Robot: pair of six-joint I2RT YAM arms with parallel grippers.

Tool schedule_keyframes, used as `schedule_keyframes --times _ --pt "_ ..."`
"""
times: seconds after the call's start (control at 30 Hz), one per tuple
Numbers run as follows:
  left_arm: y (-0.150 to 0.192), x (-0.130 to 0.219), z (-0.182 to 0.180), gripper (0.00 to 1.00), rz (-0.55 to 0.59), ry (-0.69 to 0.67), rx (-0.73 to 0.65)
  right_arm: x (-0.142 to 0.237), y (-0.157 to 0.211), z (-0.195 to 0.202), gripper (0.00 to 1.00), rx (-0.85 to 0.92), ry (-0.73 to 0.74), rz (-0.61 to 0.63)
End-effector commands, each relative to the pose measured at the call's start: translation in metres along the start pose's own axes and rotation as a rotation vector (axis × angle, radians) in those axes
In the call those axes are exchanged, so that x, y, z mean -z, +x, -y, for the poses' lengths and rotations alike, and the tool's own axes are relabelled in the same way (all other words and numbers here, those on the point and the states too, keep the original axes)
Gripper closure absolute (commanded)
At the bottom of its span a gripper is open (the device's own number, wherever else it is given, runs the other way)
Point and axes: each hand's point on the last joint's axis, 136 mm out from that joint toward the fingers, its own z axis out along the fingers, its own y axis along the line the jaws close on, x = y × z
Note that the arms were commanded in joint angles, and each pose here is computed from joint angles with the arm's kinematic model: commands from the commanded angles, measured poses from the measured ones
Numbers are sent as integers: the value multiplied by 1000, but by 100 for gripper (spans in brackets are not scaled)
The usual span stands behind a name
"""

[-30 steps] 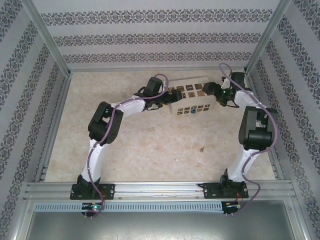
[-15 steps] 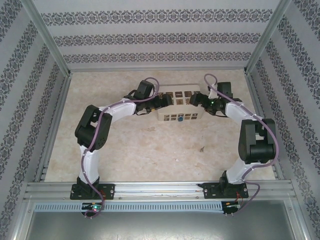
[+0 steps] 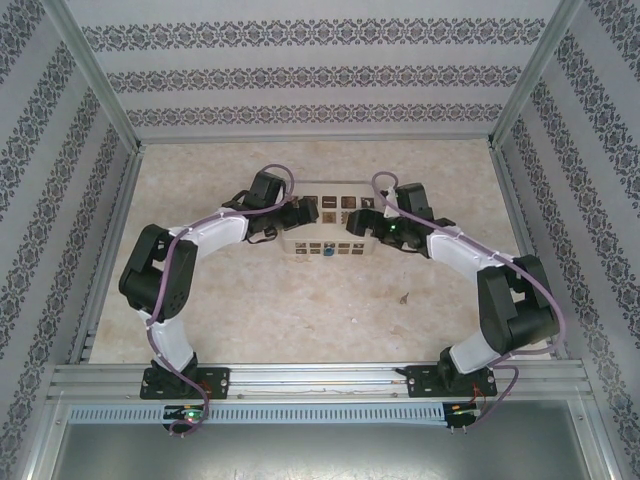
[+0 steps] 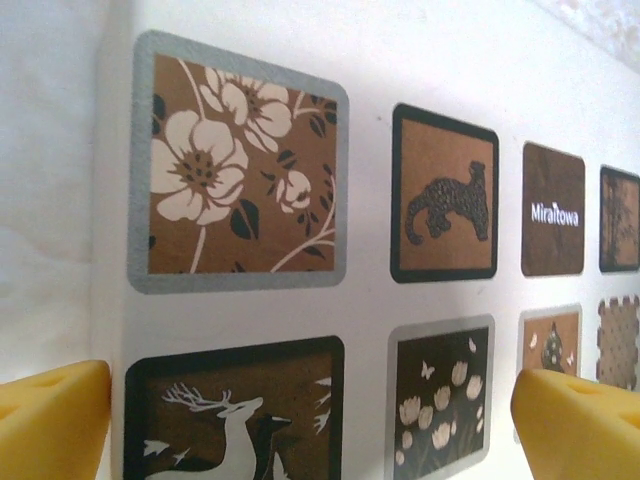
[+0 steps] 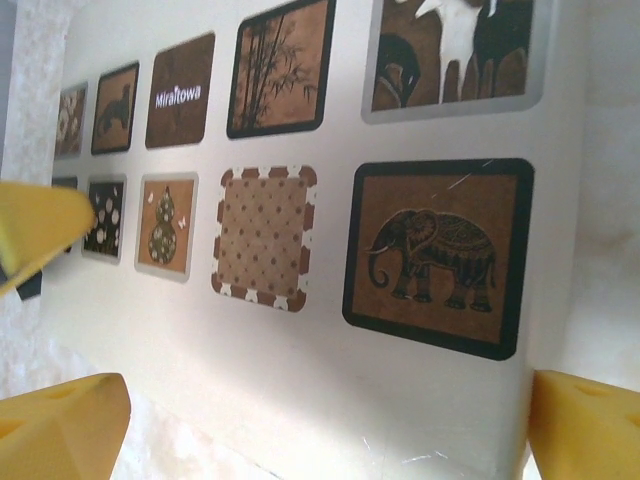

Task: Unlock the padlock with the key

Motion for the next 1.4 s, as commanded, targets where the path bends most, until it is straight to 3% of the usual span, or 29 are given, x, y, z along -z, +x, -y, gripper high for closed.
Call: schedule_keyframes --times 0.0,0.4,0.87,1.07,1.37 --pt "-2 22 51 0 8 177 -75 -4 30 -43 2 30 -136 -75" --pt "-12 21 28 1 28 129 -54 -11 71 -57 3 67 -114 -121" --pt "-26 23 -7 1 39 72 -13 6 62 -21 2 33 94 -14" --pt "-43 49 -16 1 98 52 -36 35 55 -7 1 64 229 38" --pt "-58 126 -9 1 373 42 -176 102 69 25 5 -23 433 31"
